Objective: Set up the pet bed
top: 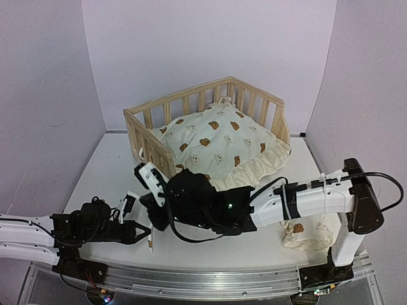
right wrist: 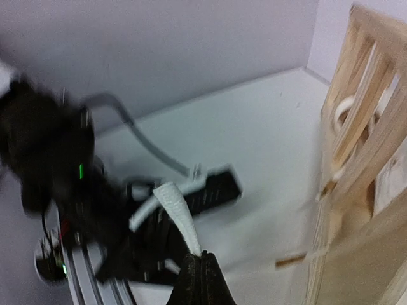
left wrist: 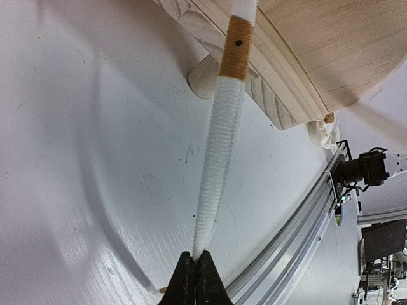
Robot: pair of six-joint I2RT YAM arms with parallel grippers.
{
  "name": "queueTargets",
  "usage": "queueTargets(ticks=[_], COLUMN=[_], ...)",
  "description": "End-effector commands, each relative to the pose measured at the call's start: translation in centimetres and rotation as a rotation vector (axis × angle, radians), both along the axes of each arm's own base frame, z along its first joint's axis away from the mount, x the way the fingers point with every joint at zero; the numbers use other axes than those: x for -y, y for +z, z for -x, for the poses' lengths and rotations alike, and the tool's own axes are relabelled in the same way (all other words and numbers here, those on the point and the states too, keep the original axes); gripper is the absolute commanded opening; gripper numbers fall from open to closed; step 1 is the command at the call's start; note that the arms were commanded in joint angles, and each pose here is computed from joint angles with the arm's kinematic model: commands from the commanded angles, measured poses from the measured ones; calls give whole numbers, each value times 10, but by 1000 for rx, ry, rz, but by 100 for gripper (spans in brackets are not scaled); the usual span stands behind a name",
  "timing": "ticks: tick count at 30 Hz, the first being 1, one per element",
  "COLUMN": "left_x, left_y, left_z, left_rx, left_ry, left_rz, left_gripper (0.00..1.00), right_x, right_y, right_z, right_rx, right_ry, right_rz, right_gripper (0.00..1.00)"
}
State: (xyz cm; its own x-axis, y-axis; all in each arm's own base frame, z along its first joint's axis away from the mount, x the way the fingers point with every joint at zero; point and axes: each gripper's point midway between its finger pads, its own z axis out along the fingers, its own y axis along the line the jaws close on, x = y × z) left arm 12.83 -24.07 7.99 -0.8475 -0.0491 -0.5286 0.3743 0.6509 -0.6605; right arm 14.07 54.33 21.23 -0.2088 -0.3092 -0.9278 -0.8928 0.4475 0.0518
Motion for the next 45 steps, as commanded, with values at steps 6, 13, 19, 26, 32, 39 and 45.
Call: queueTargets(ticks=[6, 13, 19, 26, 32, 39, 45], left_x=[3, 10, 7, 7, 11, 6, 8], left_y=[8, 11, 16, 23, 33, 37, 42], left_z=[-1, 8, 9, 6, 2, -4, -8], left_rx=[53, 60, 71, 88, 120, 145, 174], left_ry=[-17, -87, -80, -66, -70, -33, -33], left_rz=[46, 66, 104, 116, 109, 114, 93], left_gripper=[0, 0, 0, 0, 0, 0, 0], right_x=[-51, -64, -71, -53, -39, -15, 9], right_y=[101, 69, 13, -9, -24, 2, 8], right_z=[-26, -42, -64, -63, -67, -50, -33], right_rx=[128, 107, 218, 210, 194, 45, -75], right_ry=[-159, -266, -379, -388, -443, -403, -354], right_rz=[-304, -272, -54, 14, 78, -24, -109], right_gripper=[0, 0, 0, 0, 0, 0, 0])
